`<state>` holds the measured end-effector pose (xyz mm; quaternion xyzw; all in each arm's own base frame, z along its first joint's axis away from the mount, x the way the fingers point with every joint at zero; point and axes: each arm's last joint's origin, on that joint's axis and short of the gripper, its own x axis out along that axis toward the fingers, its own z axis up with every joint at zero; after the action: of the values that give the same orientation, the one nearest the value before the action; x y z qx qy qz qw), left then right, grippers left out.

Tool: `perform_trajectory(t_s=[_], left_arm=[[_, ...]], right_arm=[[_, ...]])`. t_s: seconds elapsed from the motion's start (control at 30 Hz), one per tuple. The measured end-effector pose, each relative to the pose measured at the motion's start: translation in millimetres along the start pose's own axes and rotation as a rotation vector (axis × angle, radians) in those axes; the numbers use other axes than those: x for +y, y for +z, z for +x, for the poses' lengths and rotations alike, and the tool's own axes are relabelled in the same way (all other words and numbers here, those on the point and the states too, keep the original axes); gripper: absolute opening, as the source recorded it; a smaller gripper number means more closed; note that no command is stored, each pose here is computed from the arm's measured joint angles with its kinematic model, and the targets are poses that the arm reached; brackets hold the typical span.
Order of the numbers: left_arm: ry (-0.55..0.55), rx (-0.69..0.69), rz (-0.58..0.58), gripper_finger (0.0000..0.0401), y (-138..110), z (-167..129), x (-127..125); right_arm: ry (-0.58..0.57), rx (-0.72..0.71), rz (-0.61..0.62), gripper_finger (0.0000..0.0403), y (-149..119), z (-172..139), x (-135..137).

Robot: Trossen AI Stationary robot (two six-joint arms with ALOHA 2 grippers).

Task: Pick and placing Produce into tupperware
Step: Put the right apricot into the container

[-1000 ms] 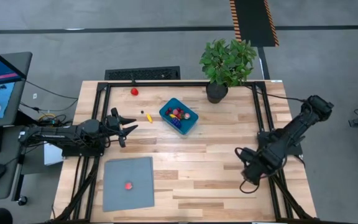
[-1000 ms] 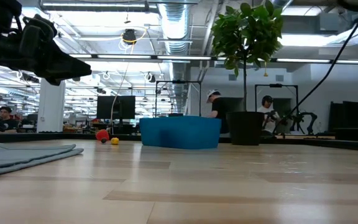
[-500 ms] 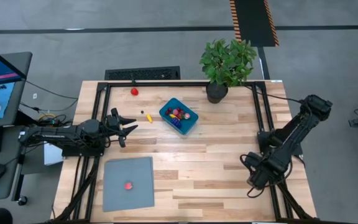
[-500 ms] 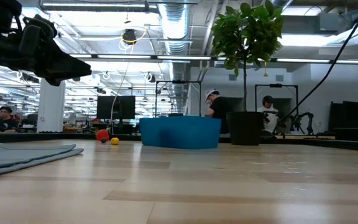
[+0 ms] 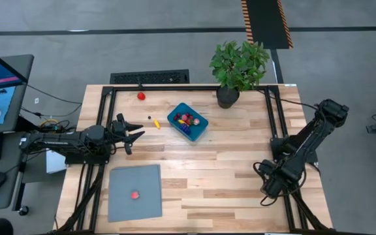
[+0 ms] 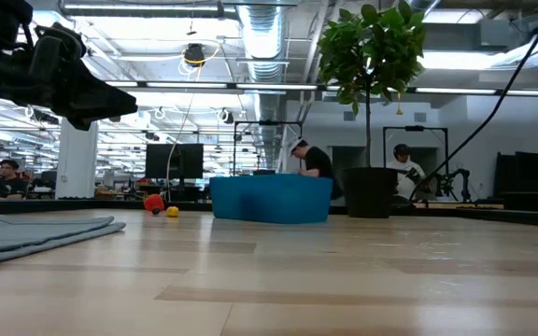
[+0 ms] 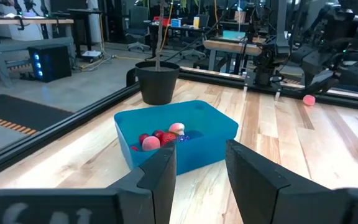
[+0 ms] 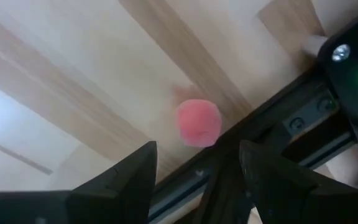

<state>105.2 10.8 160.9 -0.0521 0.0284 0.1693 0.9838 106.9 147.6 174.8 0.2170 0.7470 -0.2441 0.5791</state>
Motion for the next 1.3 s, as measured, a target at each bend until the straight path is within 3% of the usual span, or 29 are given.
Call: perform_trajectory(t_s=[0.97,1.13,1.3], left_arm=[[0.0,0.0,-0.014,0.013,0,0,0],[-0.001,0.0,-0.014,0.013,0,0,0],[0.0,0.0,-0.014,0.013,0,0,0]], right_arm=[[0.017,-0.005,0.041,0.0253,0,12,-1],[0.021,0.07,0.104,0.0253,1,26,-6],[0.047,0.056,0.075,0.0253,0,30,-4]])
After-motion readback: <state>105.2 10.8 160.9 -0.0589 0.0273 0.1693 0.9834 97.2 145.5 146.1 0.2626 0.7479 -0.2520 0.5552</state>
